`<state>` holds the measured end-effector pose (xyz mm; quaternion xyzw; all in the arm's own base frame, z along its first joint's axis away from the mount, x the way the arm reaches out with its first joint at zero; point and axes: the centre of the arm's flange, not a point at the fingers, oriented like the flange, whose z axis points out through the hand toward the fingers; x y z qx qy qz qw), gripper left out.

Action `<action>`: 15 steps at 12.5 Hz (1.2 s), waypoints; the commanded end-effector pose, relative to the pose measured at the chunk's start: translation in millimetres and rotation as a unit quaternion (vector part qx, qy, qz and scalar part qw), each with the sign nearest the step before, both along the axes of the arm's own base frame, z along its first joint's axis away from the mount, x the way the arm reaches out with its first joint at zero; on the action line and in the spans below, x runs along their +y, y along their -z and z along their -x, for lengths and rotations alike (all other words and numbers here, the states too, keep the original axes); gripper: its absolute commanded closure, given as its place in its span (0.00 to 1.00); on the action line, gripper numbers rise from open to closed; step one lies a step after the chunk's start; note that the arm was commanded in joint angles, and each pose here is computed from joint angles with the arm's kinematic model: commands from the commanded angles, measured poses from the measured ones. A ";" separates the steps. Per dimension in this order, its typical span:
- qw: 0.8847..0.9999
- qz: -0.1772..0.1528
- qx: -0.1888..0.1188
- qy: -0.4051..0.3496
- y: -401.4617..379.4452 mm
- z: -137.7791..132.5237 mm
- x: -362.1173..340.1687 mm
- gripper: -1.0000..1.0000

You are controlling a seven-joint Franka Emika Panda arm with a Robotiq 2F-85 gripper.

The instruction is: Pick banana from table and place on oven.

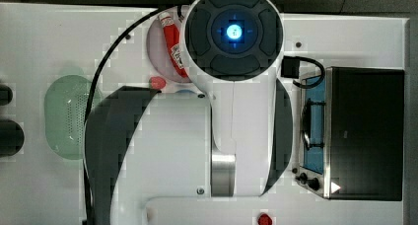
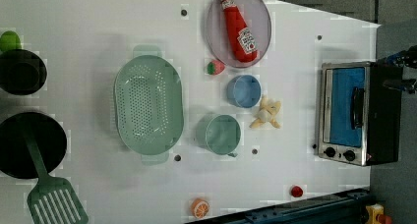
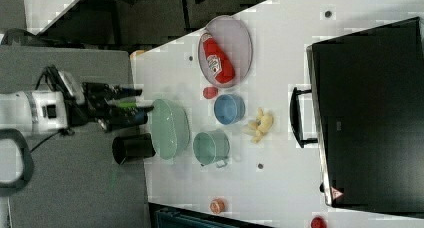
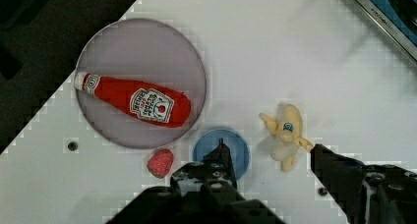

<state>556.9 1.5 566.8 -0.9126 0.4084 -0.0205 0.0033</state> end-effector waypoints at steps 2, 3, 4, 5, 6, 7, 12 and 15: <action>0.999 -0.006 0.009 0.045 -44.5 131.2 -40.4 0.10; 0.999 -0.006 0.009 0.045 -44.3 131.1 -40.0 0.00; 0.999 -0.006 0.011 0.045 -42.6 130.3 -40.0 0.00; 0.999 -0.006 0.014 0.045 -38.1 127.8 -39.9 0.00; 0.999 -0.005 0.022 0.045 -29.4 124.0 -39.7 0.00; 0.999 -0.005 0.029 0.044 -17.5 118.6 -39.4 0.00; 0.998 -0.002 0.043 0.041 79.5 87.0 -37.3 0.00; 0.999 0.000 0.027 0.037 146.9 74.8 -34.2 0.00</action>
